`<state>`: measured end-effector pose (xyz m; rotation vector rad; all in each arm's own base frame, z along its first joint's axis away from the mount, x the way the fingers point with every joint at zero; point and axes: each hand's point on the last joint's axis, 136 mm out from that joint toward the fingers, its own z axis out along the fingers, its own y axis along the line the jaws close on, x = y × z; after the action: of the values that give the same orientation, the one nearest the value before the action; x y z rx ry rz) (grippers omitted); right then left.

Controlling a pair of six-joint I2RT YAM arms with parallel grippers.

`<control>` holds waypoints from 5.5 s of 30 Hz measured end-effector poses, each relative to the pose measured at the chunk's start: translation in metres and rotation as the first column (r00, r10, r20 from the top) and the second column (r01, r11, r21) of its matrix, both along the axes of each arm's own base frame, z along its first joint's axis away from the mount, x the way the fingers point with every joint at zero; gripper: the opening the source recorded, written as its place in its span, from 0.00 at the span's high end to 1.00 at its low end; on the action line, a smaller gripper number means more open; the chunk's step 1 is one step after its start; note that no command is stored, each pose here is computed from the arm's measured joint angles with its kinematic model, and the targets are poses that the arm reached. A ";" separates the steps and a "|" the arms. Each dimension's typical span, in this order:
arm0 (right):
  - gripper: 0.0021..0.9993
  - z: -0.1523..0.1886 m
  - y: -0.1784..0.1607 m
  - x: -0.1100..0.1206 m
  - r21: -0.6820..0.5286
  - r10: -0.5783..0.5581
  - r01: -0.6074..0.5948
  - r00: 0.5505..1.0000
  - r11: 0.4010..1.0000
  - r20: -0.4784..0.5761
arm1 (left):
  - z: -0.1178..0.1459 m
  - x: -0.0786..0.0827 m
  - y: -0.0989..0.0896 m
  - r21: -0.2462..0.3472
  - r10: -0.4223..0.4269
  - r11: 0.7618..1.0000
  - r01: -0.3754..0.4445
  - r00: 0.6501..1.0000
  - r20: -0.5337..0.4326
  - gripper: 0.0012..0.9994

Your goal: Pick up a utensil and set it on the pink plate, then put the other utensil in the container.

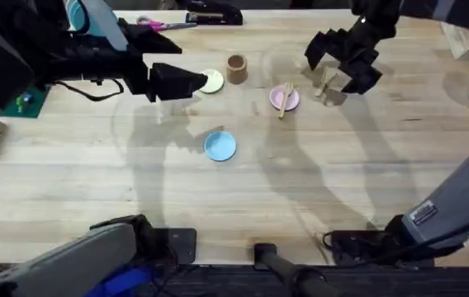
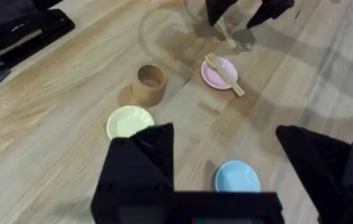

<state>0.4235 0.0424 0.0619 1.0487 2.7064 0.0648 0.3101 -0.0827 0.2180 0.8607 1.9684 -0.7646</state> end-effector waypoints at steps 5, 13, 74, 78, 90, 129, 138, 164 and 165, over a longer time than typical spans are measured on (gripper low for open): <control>0.00 -0.015 0.001 0.010 0.002 -0.003 0.003 1.000 1.000 0.009 | -0.001 -0.001 0.000 -0.002 0.000 1.000 0.000 1.000 -0.010 0.01; 0.01 -0.018 0.002 0.012 -0.002 0.005 -0.005 1.000 1.000 0.000 | -0.003 -0.005 -0.001 -0.007 0.000 1.000 0.000 1.000 -0.031 0.01; 0.97 -0.020 -0.014 0.012 -0.144 0.097 -0.113 0.989 0.983 -0.110 | -0.002 -0.005 -0.001 -0.009 -0.002 1.000 0.002 0.999 -0.032 0.01; 0.97 -0.016 -0.022 -0.001 -0.174 0.139 -0.178 0.967 0.969 -0.215 | -0.002 -0.005 -0.001 -0.009 -0.002 1.000 0.002 0.999 -0.032 0.01; 0.97 0.058 -0.020 0.047 -0.232 0.300 -0.311 0.950 0.922 -0.083 | -0.002 -0.005 -0.001 -0.009 -0.002 1.000 0.002 0.999 -0.032 0.00; 0.97 0.250 0.067 0.036 -0.429 0.767 -0.644 0.599 0.633 0.231 | -0.002 -0.005 -0.001 -0.009 -0.002 1.000 0.002 1.000 -0.032 0.01; 0.97 0.247 0.091 0.049 -0.512 0.846 -0.677 0.470 0.529 0.252 | -0.002 -0.005 -0.001 -0.009 -0.002 1.000 0.002 0.999 -0.032 0.01; 0.97 0.308 0.197 0.060 -0.741 0.805 -0.588 -0.240 0.325 0.543 | -0.002 -0.005 -0.001 -0.009 -0.002 1.000 0.002 0.999 -0.032 0.01; 0.97 0.314 0.198 0.054 -0.754 0.790 -0.573 -0.276 0.323 0.548 | -0.002 -0.005 -0.001 -0.009 -0.002 1.000 0.002 0.999 -0.032 0.01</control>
<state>0.4778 0.2402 0.3757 -0.7904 1.5982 0.4394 0.3052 -0.0840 0.2156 0.8497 1.9907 -0.7921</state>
